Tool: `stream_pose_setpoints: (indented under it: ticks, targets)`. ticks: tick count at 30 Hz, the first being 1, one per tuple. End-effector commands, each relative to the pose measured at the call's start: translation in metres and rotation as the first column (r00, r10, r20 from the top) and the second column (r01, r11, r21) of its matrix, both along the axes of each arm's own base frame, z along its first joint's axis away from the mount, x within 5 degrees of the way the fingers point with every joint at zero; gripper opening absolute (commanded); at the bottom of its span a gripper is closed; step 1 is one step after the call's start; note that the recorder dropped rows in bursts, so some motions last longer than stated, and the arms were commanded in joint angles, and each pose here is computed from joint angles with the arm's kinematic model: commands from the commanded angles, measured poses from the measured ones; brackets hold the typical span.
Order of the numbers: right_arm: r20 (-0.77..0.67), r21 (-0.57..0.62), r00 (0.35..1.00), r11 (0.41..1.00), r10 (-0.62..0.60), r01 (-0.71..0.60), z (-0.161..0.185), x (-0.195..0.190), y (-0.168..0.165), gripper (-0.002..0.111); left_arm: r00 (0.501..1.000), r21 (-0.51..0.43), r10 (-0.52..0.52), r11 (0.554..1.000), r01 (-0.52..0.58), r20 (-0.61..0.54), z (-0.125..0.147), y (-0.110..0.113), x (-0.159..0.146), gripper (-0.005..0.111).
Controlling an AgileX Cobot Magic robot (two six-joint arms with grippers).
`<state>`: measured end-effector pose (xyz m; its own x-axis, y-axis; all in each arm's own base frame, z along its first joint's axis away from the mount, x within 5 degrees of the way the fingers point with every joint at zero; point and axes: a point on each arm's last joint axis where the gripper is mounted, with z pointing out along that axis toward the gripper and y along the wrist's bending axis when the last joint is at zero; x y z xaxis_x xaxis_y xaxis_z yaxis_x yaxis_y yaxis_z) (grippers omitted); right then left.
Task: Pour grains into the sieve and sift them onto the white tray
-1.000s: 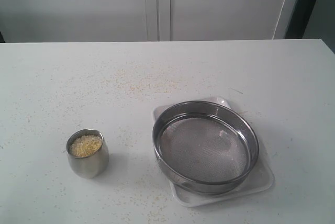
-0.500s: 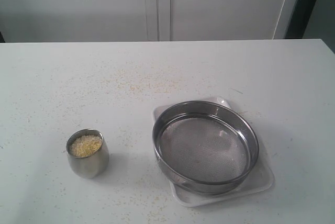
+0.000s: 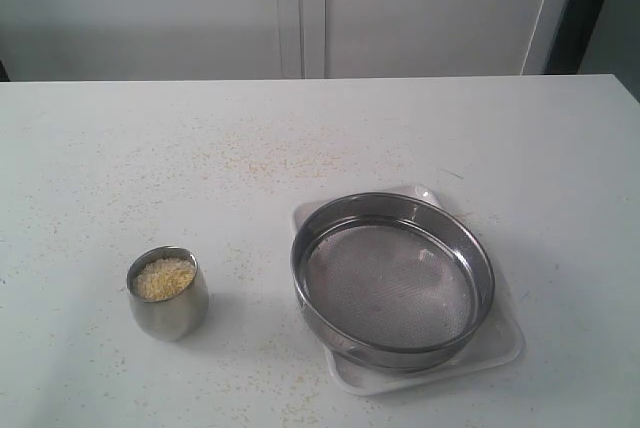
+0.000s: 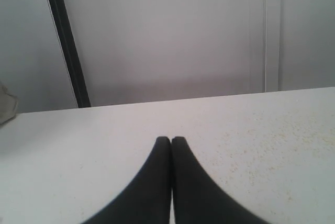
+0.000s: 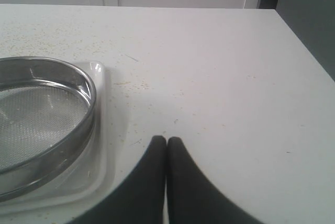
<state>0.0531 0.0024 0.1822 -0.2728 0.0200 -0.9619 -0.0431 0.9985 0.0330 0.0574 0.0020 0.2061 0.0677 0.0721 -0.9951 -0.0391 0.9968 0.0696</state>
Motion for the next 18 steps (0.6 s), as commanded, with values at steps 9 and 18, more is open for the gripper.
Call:
stream_pose_setpoints:
  ticks: [9,18]
  targets:
    - [0.013,0.000,1.000,1.000,-0.003,0.003,-0.0005,0.0002,-0.0002,0.000,0.997,-0.005,-0.001,1.000,0.001,0.082,0.0063,0.0002,-0.0010,0.000]
    - [0.013,0.000,1.000,1.000,-0.003,0.003,-0.0005,0.0002,-0.0002,0.000,0.995,-0.017,0.000,1.000,0.002,0.103,0.0081,0.0003,-0.0013,0.000]
